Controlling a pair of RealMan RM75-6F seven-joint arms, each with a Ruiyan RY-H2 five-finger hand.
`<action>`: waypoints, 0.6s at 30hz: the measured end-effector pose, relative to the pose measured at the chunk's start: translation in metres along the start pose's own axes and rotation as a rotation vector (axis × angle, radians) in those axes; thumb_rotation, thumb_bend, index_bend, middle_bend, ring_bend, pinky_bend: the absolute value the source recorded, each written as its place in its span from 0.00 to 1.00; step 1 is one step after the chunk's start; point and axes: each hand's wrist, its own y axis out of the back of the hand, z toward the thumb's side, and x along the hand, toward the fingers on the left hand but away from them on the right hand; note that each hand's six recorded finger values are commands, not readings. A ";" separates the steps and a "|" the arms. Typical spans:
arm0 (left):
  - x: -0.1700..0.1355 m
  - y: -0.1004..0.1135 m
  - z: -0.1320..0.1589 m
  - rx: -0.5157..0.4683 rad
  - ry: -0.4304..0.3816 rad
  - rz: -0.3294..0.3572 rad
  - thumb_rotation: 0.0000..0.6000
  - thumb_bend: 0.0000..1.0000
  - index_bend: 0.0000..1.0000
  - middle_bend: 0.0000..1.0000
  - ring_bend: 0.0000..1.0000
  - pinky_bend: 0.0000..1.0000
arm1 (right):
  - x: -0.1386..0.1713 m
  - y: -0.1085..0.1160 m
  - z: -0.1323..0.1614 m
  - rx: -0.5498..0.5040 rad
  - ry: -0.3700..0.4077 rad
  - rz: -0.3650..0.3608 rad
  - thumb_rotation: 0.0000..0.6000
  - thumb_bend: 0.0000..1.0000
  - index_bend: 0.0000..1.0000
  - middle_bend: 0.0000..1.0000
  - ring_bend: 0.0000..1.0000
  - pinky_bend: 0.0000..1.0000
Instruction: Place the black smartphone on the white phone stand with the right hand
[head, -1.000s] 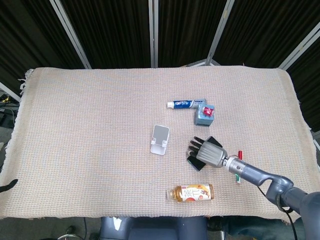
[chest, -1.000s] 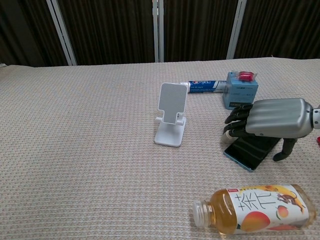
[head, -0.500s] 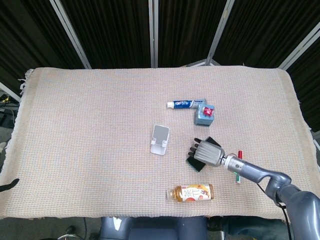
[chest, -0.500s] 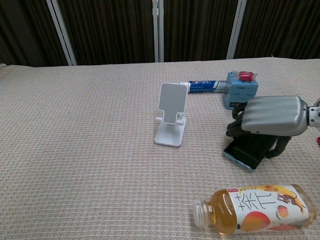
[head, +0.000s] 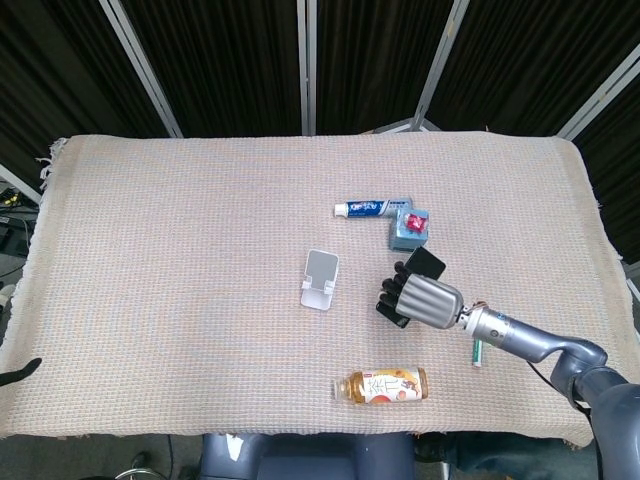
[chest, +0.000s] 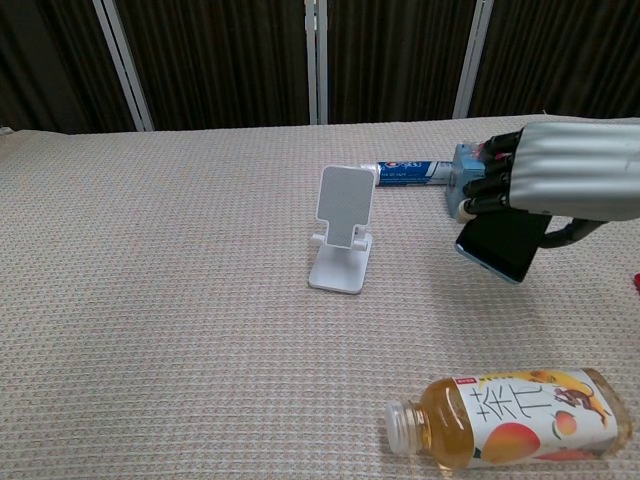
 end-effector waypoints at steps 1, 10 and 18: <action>0.000 0.001 0.000 -0.005 -0.002 0.001 1.00 0.00 0.00 0.00 0.00 0.00 | 0.000 0.005 -0.002 0.029 -0.004 -0.012 1.00 0.15 0.53 0.56 0.53 0.35; -0.002 0.006 0.002 -0.021 -0.021 0.011 1.00 0.00 0.00 0.00 0.00 0.00 | -0.025 0.068 -0.009 0.354 -0.049 -0.111 1.00 0.15 0.52 0.55 0.52 0.35; 0.002 0.004 -0.005 -0.016 0.005 0.002 1.00 0.00 0.00 0.00 0.00 0.00 | -0.080 0.087 -0.004 0.649 -0.017 -0.043 1.00 0.15 0.52 0.55 0.52 0.35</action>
